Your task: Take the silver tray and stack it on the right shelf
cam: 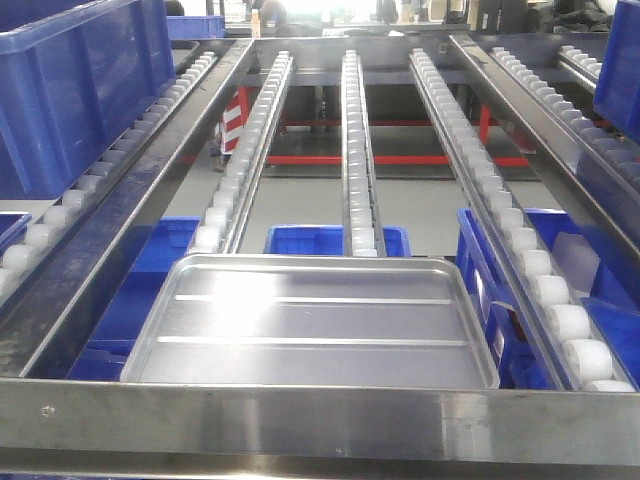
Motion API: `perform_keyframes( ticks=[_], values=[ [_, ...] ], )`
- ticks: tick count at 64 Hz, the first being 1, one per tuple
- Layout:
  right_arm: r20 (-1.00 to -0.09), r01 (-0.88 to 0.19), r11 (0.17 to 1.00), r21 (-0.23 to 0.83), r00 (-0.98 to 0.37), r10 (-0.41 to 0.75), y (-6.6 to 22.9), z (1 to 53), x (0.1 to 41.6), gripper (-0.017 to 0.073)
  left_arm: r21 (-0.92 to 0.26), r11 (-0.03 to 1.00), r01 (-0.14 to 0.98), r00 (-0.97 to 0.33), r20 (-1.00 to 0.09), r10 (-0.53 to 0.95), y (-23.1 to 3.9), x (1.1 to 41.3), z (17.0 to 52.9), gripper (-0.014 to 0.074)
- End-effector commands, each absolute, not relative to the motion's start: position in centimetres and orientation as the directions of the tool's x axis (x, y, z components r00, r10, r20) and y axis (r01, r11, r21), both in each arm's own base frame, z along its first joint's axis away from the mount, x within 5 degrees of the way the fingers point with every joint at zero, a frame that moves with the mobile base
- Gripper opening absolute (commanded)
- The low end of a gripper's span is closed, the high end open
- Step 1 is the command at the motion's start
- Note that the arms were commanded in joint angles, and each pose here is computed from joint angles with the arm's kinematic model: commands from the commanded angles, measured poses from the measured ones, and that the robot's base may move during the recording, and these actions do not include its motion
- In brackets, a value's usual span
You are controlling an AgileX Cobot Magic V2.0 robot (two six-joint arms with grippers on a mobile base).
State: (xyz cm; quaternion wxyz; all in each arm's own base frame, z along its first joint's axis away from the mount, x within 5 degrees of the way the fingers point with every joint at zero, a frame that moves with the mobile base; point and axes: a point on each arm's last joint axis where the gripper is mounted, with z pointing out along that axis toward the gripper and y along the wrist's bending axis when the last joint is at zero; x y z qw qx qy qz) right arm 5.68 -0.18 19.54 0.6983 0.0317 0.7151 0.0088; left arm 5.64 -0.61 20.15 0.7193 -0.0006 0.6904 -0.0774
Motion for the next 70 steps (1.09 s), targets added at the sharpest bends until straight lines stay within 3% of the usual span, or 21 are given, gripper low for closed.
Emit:
perform_keyframes(
  ticks=[1, 41, 57, 63, 70],
  values=[
    [-0.994, 0.026, 0.999, 0.048, 0.104, 0.045, -0.2, 21.1, 5.4, 0.0057, -0.107, 0.987, 0.119, 0.117, -0.986, -0.121, -0.6, 5.5, 20.4, -0.0093],
    [-0.994, 0.026, 0.999, 0.048, 0.104, 0.045, -0.2, 21.1, 5.4, 0.0057, -0.107, 0.987, 0.119, 0.117, -0.986, -0.121, -0.6, 5.5, 20.4, -0.0093],
    [-0.990, 0.025, 0.999, 0.048, 0.132, 0.044, -0.2, 21.4, 5.4, 0.0057, -0.106, 0.987, 0.123, 0.223, -0.966, -0.132, -0.5, 5.3, 21.6, -0.0093],
    [-0.980, 0.023, 0.999, 0.047, 0.194, 0.042, -0.2, 21.9, 5.3, 0.0057, -0.105, 0.986, 0.128, 0.274, -0.952, -0.137, -0.4, 5.0, 23.3, -0.0093],
    [-0.929, 0.011, 0.998, 0.059, 0.367, 0.051, -0.2, 23.9, 4.7, 0.0057, -0.104, 0.985, 0.136, 0.300, -0.943, -0.141, -0.4, 4.4, 26.8, -0.0093]
  ],
)
